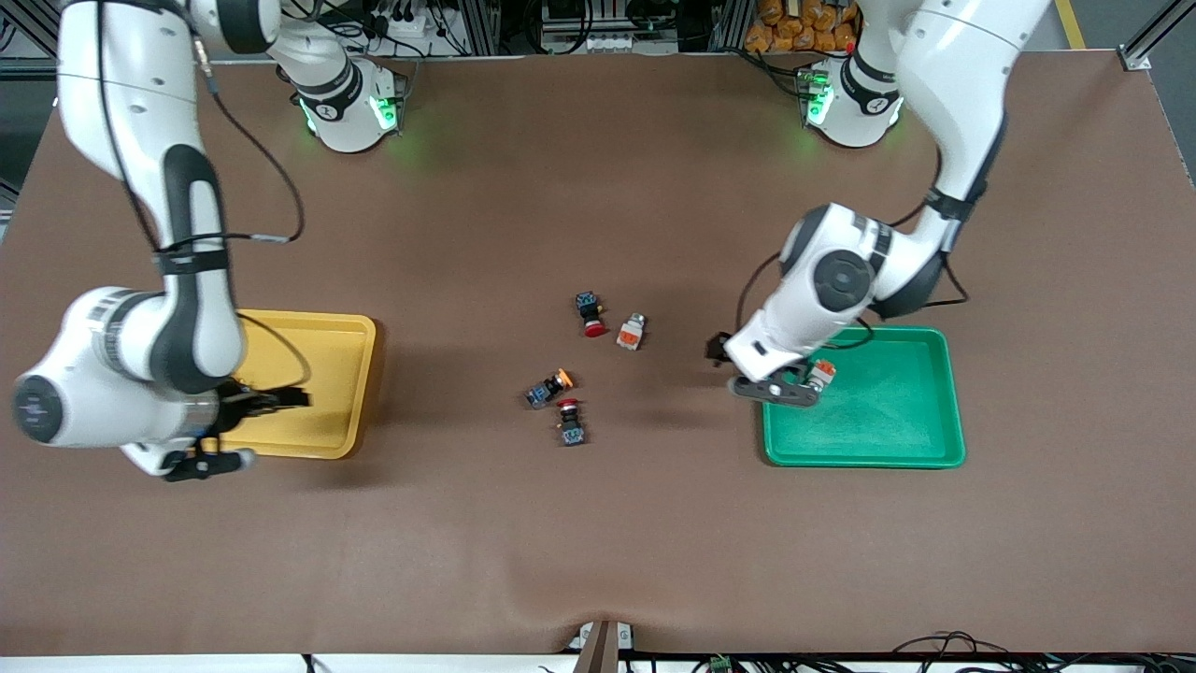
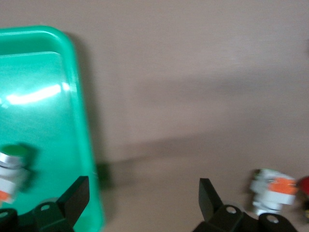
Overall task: Place green and yellow buttons in trays
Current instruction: 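Reach the right gripper to another yellow button while the left gripper reaches green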
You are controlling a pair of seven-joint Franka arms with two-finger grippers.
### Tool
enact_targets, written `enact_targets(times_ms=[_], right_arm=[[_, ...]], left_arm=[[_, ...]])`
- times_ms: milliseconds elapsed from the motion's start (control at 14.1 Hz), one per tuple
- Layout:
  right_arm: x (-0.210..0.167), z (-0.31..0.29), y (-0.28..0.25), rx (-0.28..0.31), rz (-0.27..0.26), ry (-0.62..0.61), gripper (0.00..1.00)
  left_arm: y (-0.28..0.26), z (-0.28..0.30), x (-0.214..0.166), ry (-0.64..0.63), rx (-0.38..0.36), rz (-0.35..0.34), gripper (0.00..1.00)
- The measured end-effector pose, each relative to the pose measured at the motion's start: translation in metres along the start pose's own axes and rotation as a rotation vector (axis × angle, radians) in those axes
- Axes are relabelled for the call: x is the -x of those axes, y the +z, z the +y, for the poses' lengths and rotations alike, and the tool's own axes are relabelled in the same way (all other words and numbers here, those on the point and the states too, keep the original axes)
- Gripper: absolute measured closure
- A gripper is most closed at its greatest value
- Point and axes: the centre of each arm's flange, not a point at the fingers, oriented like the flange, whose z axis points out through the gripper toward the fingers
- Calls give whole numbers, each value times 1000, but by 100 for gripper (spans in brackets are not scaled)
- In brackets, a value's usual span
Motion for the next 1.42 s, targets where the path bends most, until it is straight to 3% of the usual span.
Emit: enact_targets(times_ms=[569,783,1067,1423], right_arm=[[-10,-72,30,-151,-12,550,0],[-19,-124,55,-192,23,740,0],[-13,-189,85,-177,32,844,0],[-2,-238,118,-145,42,791,0]], left_arm=[[14,116,60,-28,-3,-36,0],[45,137,94,40,-47,-77,0],[70,131,100,57,-38,-52,0],[102,127,90,76,3,18,0]])
